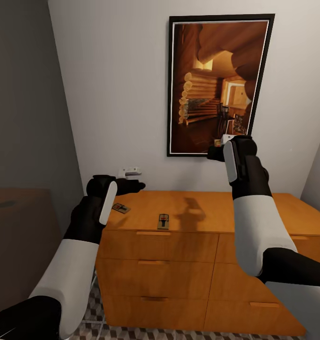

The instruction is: Take the four mousetraps from the cabinet in the bathroom and place them on the bathroom floor. Make sure all four end up on the same floor surface, and ensure that at least two of them are either under or directly next to the same bathroom sink.

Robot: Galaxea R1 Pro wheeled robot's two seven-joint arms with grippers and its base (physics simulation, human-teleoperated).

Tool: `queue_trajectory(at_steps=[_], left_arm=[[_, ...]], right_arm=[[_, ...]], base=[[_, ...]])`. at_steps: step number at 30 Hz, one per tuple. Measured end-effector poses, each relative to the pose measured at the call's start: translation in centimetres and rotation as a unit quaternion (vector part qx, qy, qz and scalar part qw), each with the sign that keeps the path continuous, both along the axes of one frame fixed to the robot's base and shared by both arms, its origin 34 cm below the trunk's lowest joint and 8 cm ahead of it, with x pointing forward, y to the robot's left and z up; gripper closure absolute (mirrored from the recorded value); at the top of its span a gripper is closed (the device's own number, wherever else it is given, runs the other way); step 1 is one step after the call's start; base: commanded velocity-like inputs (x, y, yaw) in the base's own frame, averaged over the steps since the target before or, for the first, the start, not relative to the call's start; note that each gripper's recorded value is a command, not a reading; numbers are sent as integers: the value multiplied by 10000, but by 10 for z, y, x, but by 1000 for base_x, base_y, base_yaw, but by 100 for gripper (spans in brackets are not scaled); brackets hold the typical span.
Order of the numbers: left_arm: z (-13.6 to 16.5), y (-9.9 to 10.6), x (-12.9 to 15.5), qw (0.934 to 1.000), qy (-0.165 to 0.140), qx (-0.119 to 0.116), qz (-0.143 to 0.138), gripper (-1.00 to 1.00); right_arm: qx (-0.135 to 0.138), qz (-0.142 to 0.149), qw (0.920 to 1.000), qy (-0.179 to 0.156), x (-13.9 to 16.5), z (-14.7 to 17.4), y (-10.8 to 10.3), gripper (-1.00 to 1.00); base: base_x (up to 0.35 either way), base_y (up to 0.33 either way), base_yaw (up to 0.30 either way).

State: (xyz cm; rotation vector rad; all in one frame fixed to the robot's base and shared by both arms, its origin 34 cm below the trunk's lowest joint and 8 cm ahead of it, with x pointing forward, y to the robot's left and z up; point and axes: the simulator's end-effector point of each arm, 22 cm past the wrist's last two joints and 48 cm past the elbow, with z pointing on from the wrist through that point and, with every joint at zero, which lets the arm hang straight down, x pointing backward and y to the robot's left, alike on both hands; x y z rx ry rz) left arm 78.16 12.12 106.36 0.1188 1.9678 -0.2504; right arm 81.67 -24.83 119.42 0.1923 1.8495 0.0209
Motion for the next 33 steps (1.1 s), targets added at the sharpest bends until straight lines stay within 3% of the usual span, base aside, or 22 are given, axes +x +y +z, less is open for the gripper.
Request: queue_trajectory(at_steps=[15, 23, 33], left_arm=[[-6, 1, 1, 10000, 77, 22, 8, -100], [-11, 0, 2, 9999, 121, 41, 2, -100], [-11, 2, 2, 9999, 124, 81, 30, -100]], right_arm=[[-40, 60, 9991, 420, 9, -32, 4, 100], [-65, 27, 9989, 464, 10, -36, 1, 100], [-68, 23, 9988, 477, 10, -37, 1, 100]], base=[[0, 0, 0], [-2, 0, 0], [-258, 0, 0]])
